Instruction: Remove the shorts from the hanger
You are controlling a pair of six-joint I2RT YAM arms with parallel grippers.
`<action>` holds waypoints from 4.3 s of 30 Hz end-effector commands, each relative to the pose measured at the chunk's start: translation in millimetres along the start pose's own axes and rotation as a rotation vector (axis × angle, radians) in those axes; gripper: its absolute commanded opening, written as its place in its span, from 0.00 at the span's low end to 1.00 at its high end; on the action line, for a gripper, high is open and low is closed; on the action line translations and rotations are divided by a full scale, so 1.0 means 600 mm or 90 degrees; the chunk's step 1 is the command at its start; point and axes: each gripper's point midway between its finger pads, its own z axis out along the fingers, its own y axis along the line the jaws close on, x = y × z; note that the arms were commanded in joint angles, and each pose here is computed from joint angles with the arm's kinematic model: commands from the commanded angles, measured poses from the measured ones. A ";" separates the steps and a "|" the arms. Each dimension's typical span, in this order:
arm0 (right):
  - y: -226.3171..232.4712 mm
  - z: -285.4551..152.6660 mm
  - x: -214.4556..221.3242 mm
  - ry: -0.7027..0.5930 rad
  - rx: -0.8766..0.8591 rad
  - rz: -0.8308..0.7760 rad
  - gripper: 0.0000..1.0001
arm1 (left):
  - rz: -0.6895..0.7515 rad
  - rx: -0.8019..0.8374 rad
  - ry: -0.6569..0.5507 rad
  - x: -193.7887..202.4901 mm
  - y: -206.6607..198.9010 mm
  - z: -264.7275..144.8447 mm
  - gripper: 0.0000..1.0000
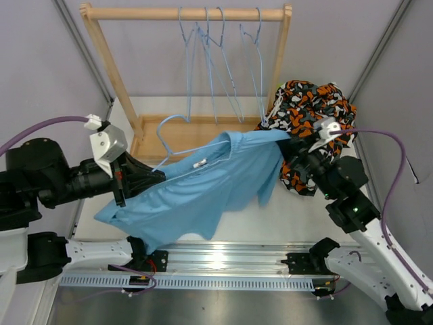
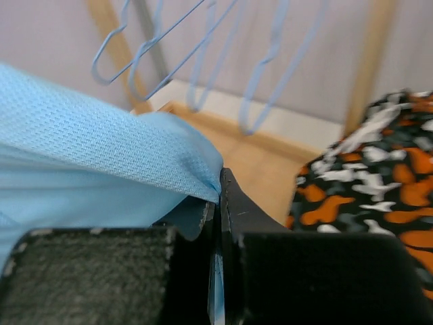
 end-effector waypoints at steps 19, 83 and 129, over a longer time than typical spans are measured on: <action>-0.207 -0.072 -0.064 -0.098 0.259 0.106 0.00 | -0.012 -0.031 -0.052 -0.004 0.013 -0.045 0.00; -0.486 0.258 -0.375 -0.239 0.239 0.058 0.00 | -0.195 -0.405 0.200 0.312 0.176 0.066 0.00; -0.221 -0.073 0.037 -0.017 0.279 0.162 0.99 | -0.045 -0.760 -0.202 -0.213 0.460 -0.015 0.00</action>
